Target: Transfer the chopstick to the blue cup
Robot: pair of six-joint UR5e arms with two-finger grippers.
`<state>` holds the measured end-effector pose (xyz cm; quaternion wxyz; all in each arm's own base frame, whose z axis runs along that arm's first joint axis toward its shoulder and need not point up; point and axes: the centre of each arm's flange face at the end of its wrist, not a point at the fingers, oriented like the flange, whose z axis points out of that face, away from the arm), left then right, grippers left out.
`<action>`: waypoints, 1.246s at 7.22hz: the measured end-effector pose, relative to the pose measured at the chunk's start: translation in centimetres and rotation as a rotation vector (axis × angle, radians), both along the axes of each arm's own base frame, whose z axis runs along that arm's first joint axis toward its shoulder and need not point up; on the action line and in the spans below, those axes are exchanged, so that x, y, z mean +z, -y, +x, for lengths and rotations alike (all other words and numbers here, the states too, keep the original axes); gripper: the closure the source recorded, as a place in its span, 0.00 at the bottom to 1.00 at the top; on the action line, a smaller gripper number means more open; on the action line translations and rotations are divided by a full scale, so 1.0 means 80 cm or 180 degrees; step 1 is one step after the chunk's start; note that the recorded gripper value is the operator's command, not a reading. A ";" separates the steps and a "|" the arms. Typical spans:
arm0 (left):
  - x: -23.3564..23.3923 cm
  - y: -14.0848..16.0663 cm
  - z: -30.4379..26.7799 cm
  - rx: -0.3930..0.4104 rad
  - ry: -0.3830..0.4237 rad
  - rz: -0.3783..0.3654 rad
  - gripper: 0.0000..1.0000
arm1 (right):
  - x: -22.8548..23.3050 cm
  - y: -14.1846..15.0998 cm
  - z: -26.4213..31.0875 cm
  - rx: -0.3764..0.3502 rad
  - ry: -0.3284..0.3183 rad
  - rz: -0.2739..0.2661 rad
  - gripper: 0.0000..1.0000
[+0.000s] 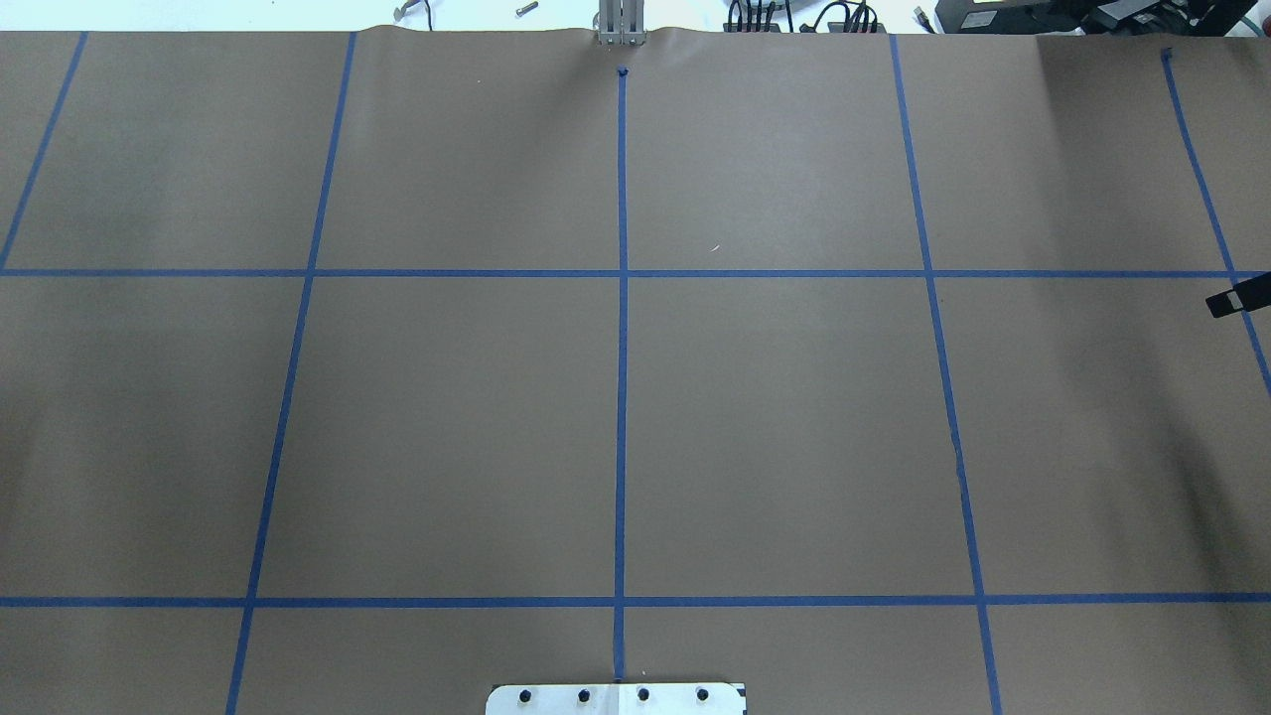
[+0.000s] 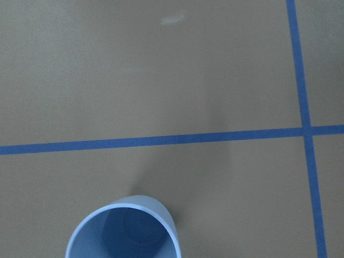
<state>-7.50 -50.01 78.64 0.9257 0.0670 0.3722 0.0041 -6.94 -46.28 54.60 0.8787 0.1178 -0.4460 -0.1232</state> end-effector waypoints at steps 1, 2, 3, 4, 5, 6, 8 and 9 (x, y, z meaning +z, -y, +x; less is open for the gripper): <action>0.005 -0.001 0.006 0.0025 0.0019 -0.0023 0.02 | 0.000 0.000 -0.001 -0.0006 -0.0002 -0.0003 0.00; 0.007 -0.001 0.016 0.0073 0.0027 -0.0035 0.03 | 0.001 0.000 -0.002 -0.0012 -0.0004 -0.0006 0.00; 0.008 0.001 0.026 0.0119 0.0031 -0.0041 0.04 | 0.002 -0.001 -0.004 -0.0018 -0.0007 -0.0010 0.00; 0.007 0.003 0.033 0.0153 0.0033 -0.0042 0.08 | 0.003 -0.001 -0.005 -0.0023 -0.0008 -0.0015 0.00; 0.009 0.004 0.038 0.0180 0.0035 -0.0049 0.16 | 0.004 0.000 -0.005 -0.0027 -0.0010 -0.0018 0.00; 0.014 0.003 0.040 0.0196 0.0045 -0.0066 0.37 | 0.005 0.001 -0.006 -0.0028 -0.0011 -0.0021 0.00; 0.020 0.001 0.040 0.0203 0.0106 -0.0077 1.00 | 0.007 0.002 -0.006 -0.0030 -0.0013 -0.0031 0.00; 0.019 0.003 0.040 0.0202 0.0130 -0.0069 1.00 | 0.006 0.002 -0.007 -0.0032 -0.0013 -0.0028 0.00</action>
